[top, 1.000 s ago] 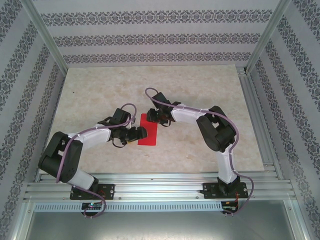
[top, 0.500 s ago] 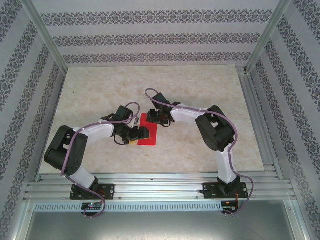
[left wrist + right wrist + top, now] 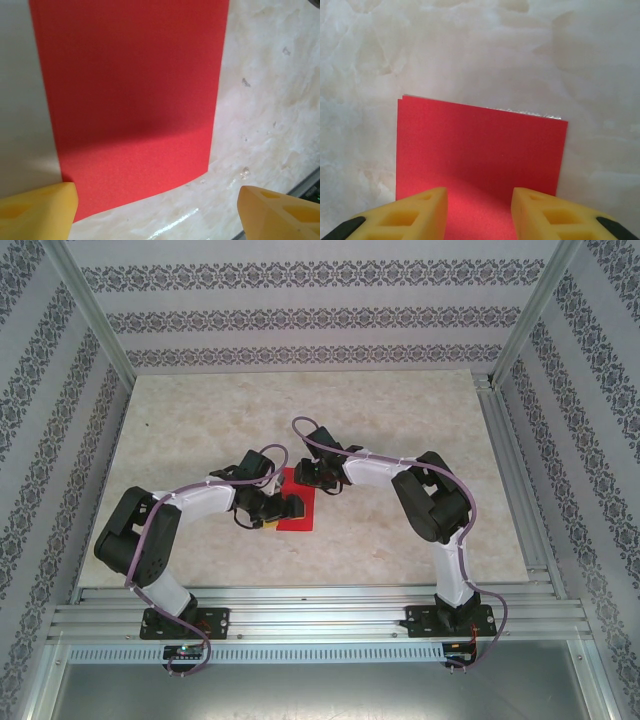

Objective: Fold a paper plane with a square sheet of paper (pick it up from the middle)

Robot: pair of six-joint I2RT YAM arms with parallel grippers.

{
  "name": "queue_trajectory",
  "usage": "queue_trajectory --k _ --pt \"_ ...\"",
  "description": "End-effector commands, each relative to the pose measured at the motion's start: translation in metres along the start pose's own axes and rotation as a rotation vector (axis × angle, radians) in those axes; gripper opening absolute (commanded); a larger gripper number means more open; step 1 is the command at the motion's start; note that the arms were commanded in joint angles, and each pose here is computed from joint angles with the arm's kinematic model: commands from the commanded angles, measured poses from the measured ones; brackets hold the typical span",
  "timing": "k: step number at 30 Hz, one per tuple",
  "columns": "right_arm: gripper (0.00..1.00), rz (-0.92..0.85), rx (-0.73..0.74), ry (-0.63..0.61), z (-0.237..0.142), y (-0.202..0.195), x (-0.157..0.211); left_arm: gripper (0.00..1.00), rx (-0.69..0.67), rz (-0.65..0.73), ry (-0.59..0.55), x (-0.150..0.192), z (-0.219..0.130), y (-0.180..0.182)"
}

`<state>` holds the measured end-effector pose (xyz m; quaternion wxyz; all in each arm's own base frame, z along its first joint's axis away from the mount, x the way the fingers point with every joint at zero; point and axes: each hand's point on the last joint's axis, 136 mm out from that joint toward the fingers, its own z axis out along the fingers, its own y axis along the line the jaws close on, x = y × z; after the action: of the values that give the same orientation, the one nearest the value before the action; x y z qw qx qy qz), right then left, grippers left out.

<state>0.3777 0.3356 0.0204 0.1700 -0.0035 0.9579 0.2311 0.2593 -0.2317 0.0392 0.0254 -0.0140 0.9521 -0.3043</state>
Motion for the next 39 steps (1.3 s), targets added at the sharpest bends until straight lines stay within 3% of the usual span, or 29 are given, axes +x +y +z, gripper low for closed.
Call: queue_trajectory --k 1,4,16,24,39 --pt "0.40 0.026 0.049 0.073 0.011 -0.021 0.023 0.84 -0.078 -0.002 -0.050 -0.009 -0.007 0.004" --pt "0.39 0.030 0.057 0.079 0.013 -0.025 0.025 0.84 -0.123 -0.001 -0.072 -0.011 -0.014 0.010" --pt "0.38 0.044 0.063 0.088 0.017 -0.031 0.029 0.84 -0.122 0.039 0.014 0.001 0.003 -0.004" --pt "0.38 0.049 0.069 0.094 0.019 -0.035 0.030 0.87 -0.195 0.037 -0.029 -0.002 -0.006 0.005" --pt "0.37 0.062 0.069 0.096 0.020 -0.038 0.032 0.86 -0.059 0.073 0.026 0.008 0.005 -0.023"
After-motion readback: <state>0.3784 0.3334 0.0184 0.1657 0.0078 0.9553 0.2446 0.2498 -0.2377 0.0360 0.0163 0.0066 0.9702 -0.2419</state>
